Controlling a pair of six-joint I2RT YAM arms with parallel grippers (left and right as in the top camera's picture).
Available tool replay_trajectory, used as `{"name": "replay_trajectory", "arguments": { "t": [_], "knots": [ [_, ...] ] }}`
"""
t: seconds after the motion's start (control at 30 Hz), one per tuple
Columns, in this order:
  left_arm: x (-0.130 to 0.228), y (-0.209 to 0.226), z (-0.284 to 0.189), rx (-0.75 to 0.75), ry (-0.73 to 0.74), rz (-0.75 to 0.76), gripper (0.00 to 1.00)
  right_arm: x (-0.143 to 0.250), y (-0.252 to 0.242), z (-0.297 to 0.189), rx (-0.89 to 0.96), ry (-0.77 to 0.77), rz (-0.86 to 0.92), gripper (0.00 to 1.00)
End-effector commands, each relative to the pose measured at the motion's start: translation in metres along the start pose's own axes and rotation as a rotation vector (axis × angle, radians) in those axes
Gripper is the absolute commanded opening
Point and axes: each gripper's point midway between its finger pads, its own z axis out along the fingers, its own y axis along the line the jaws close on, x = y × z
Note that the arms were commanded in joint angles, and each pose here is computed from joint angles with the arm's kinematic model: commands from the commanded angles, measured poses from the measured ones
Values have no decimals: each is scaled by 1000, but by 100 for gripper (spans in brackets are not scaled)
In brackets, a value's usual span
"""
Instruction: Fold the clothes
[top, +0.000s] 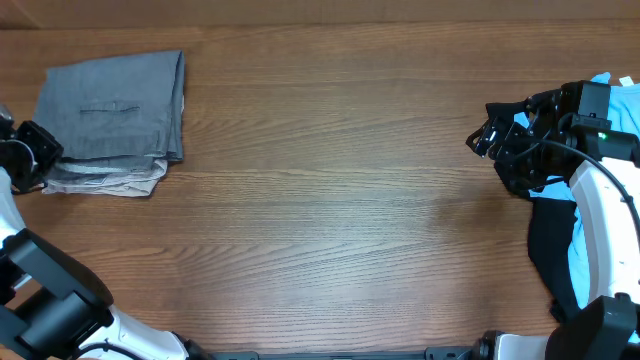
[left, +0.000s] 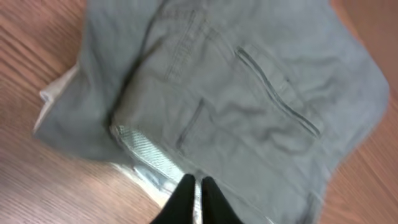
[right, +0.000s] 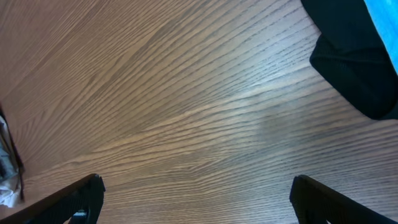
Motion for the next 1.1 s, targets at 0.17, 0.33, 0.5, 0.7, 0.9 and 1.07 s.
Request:
{"name": "replay_trajectory", "arguments": {
  "t": [0.17, 0.33, 0.5, 0.7, 0.9, 1.07],
  "knots": [
    [14, 42, 29, -146, -39, -122, 13, -3, 2, -2, -2, -13, -6, 100],
    [17, 48, 37, -154, -59, -116, 17, -3, 2, -2, -2, -13, -6, 100],
    [25, 37, 37, -94, -19, -128, 4, -3, 2, -2, -2, -13, -6, 100],
    [49, -13, 30, 184, 132, -171, 4, -3, 2, -2, -2, -13, -6, 100],
    [89, -66, 20, 379, 309, -161, 4, -3, 2, -2, -2, -13, -6, 100],
    [128, -101, 28, 349, 419, -53, 4, -3, 2, -2, -2, -13, -6, 100]
  ]
}}
